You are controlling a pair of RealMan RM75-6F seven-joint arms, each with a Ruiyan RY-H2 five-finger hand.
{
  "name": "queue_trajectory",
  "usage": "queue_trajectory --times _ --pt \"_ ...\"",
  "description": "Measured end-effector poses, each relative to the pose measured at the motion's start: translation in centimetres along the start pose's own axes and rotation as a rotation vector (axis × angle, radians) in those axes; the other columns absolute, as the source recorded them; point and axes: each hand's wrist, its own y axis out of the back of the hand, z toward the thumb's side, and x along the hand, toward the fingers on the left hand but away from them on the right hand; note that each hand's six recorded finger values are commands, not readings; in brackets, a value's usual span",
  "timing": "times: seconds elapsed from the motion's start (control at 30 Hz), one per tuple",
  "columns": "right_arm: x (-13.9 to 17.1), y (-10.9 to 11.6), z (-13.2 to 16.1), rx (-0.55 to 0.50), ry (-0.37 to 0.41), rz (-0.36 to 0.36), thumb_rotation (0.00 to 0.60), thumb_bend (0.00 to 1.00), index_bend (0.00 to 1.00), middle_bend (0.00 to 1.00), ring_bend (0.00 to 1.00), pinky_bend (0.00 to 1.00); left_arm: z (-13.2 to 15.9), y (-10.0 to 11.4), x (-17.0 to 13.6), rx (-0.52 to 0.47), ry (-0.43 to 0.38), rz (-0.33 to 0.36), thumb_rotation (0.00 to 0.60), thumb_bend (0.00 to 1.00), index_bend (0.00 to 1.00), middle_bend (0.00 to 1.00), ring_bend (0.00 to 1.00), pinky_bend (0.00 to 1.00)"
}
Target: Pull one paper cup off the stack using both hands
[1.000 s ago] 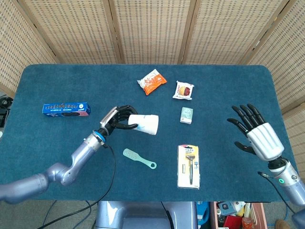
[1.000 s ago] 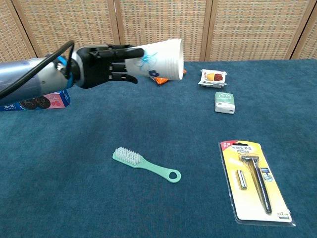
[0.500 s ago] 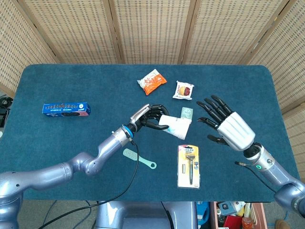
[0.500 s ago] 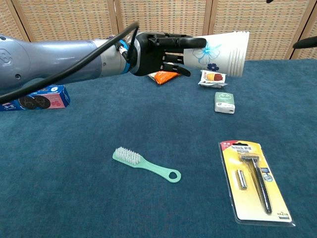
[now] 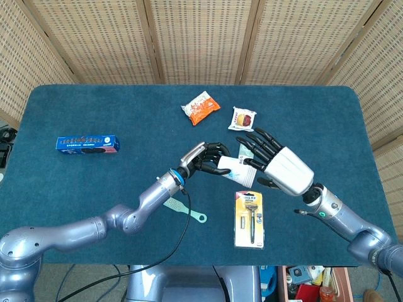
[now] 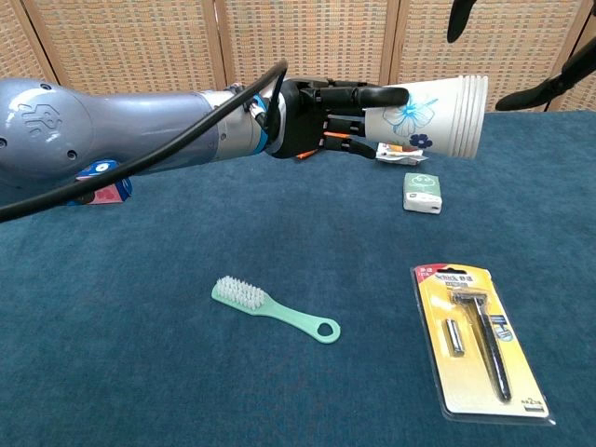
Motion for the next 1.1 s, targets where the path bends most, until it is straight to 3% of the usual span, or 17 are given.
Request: queue_trajectory --times 0.47,1.1 --pt "-1.2 -1.6 1.7 -0.031 0.045 0.001 0.600 0.31 0.53 0.12 0.00 0.02 -0.5 -0.1 -0.1 -0.003 0.009 -0.011 0.600 0.20 0.55 0.50 0.51 0.49" --pt "-2.0 -2.1 2.0 -0.047 0.042 -0.009 0.600 0.46 0.64 0.13 0.00 0.05 -1.0 -0.7 -0.1 -0.018 0.017 -0.024 0.600 0.20 0.55 0.50 0.51 0.49"
